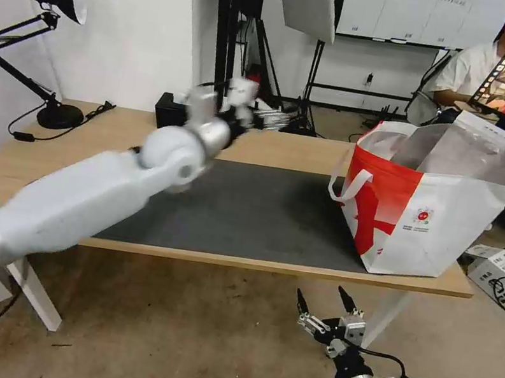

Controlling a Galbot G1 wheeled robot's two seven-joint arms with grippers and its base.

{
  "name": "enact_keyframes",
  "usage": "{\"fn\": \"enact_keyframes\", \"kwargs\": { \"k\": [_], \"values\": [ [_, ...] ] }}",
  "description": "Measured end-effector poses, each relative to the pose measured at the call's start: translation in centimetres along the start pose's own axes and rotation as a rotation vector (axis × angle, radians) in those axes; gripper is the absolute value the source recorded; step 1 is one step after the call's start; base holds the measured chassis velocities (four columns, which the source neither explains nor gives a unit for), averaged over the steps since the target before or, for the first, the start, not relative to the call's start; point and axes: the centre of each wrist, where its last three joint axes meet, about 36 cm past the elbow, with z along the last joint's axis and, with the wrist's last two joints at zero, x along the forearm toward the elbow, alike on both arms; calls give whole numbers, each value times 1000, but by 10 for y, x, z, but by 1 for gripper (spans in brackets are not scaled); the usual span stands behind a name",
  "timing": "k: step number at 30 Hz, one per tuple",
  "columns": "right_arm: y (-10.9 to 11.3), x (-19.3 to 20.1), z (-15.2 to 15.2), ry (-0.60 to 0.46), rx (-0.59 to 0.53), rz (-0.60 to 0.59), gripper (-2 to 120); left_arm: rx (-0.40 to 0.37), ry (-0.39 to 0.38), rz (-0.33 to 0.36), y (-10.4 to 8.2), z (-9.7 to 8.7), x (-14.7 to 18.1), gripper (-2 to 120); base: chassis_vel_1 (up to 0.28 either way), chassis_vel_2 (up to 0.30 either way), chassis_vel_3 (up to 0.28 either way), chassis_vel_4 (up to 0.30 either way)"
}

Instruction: Pick up the trash from the table and place it into the takeout bag.

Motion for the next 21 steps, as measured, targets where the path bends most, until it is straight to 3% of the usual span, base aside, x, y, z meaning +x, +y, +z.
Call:
{"fn": "enact_keyframes", "kwargs": {
  "k": [5, 7, 15, 21],
  "values": [
    [0, 0, 0, 0, 0, 0, 100, 23, -44, -47, 10, 11, 39, 100, 0, 0, 0, 0],
    [0, 0, 0, 0, 0, 0, 100, 29, -75, -93, 17, 25, 70, 100, 0, 0, 0, 0],
    [0, 0, 0, 0, 0, 0, 100, -41, -156, -239, 42, 56, 142, 100, 0, 0, 0, 0],
    [0, 0, 0, 0, 0, 0, 100, -30, -192, -313, 37, 73, 166, 100, 0, 0, 0, 0]
  ]
}}
